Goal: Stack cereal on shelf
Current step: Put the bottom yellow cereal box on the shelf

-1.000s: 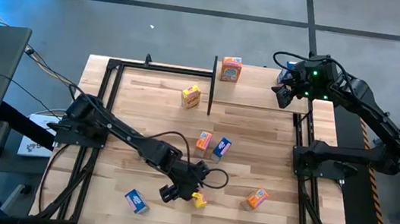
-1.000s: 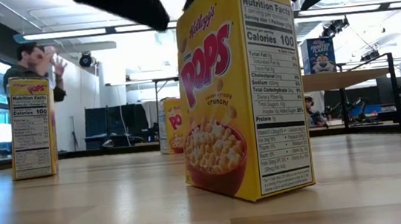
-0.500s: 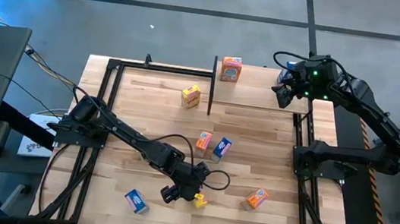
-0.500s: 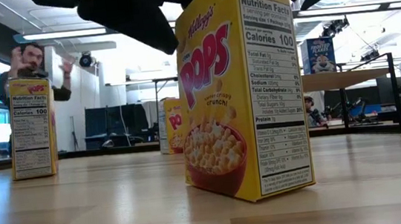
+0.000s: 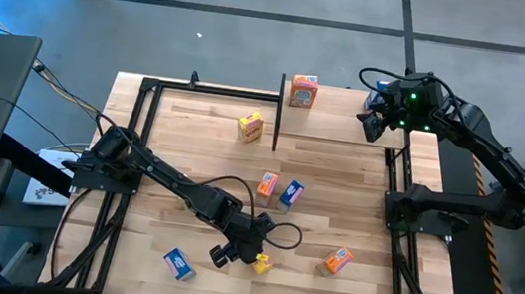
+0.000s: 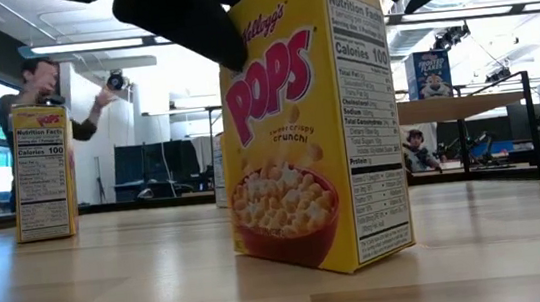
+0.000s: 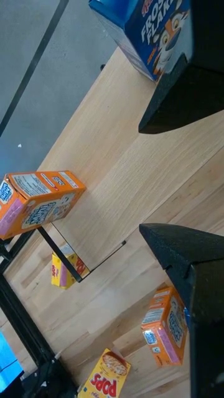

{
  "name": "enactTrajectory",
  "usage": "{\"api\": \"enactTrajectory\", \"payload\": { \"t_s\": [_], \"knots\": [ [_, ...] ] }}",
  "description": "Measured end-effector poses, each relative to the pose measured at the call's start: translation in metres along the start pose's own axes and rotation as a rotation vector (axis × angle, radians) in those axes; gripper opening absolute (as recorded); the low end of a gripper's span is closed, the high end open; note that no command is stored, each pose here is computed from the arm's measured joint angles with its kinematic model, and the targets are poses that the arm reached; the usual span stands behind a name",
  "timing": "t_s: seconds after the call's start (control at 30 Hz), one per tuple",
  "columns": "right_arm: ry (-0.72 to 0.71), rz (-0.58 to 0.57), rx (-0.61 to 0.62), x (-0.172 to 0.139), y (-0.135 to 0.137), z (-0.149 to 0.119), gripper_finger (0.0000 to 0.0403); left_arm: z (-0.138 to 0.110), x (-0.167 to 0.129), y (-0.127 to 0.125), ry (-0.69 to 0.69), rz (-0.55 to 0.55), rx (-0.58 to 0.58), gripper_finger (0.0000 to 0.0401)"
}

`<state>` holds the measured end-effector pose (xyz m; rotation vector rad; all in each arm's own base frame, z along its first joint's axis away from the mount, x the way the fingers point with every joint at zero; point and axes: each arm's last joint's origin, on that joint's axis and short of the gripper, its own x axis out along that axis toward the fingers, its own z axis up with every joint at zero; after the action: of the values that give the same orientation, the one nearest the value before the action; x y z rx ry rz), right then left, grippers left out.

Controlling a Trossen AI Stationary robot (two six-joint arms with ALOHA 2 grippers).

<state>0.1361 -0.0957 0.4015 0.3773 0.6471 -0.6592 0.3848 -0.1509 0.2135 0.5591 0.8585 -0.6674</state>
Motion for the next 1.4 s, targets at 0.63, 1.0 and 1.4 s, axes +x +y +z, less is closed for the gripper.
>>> {"api": "enactTrajectory", "payload": {
  "t_s": [0.63,1.0,1.4],
  "knots": [
    [0.0,0.0,0.0,0.0,0.0,0.0,0.024,-0.002,-0.008,0.019,-0.023,0.064,-0.164,0.0159],
    [0.0,0.0,0.0,0.0,0.0,0.0,0.024,0.002,-0.04,0.067,-0.078,0.162,-0.318,0.0159],
    [0.0,0.0,0.0,0.0,0.0,0.0,0.024,0.0,-0.071,0.104,-0.11,0.237,-0.389,0.0159]
  ]
}}
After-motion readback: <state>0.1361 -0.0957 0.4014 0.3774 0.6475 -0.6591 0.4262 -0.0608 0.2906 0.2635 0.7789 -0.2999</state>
